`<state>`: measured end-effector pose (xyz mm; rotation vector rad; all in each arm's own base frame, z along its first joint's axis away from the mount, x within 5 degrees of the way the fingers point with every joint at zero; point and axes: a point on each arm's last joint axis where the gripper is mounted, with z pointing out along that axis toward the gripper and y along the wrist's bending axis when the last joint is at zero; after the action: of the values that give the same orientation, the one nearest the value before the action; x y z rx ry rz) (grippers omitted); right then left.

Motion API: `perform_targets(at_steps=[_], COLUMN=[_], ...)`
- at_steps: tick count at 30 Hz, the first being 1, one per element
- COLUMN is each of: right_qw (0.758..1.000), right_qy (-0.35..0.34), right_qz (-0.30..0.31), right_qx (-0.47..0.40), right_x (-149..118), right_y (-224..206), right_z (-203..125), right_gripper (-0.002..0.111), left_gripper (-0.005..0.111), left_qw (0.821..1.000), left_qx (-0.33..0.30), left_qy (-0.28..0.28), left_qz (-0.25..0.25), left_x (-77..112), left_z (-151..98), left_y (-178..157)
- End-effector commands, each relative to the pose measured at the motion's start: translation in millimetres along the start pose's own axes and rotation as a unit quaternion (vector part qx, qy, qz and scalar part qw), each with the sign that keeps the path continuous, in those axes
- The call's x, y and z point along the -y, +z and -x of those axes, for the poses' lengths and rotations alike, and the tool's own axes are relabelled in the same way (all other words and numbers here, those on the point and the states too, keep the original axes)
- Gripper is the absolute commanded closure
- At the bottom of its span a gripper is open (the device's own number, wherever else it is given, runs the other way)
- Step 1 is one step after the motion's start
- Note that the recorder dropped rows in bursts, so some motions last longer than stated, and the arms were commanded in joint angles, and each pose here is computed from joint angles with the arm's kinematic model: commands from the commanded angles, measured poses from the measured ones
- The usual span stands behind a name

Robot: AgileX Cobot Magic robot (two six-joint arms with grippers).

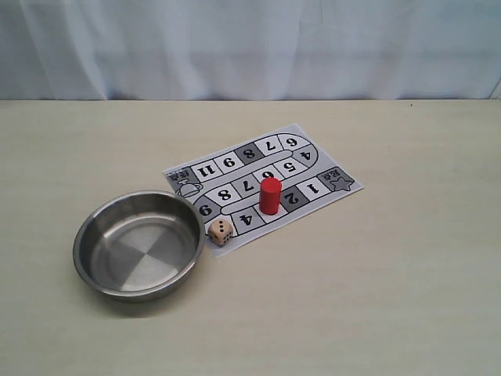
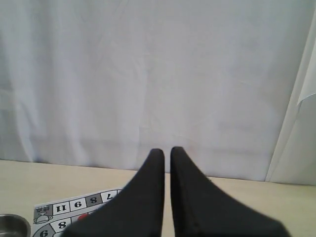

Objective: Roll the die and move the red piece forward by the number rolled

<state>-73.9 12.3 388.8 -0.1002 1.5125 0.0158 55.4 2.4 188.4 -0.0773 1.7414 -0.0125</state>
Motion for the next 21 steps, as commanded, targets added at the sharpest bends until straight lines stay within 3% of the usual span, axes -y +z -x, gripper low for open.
perform_targets(at_steps=[1, 6, 16, 20, 21], right_qw=[1.000, 0.994, 0.994, 0.992, 0.995], right_qy=[-0.016, -0.081, -0.036, -0.053, -0.068], right_qz=[-0.006, -0.052, -0.061, -0.070, -0.063], right_qx=[-0.002, -0.058, 0.080, 0.090, 0.045], right_x=[4, 15, 15, 15, 14], right_y=[34, 73, 112, 117, 118], right_z=[-25, -79, -141, -169, -177], right_gripper=[0.104, 0.104, 0.104, 0.104, 0.104], left_gripper=[0.107, 0.107, 0.107, 0.107, 0.107], left_qw=[1.000, 1.000, 1.000, 1.000, 1.000], left_qx=[0.009, 0.009, 0.009, 0.009, 0.009], left_qy=[0.001, 0.001, 0.001, 0.001, 0.001], left_qz=[-0.001, -0.001, -0.001, -0.001, -0.001], left_x=[0.2, 0.2, 0.2, 0.2, 0.2], left_z=[3, 3, 3, 3, 3], left_y=[-1, -1, -1, -1, -1])
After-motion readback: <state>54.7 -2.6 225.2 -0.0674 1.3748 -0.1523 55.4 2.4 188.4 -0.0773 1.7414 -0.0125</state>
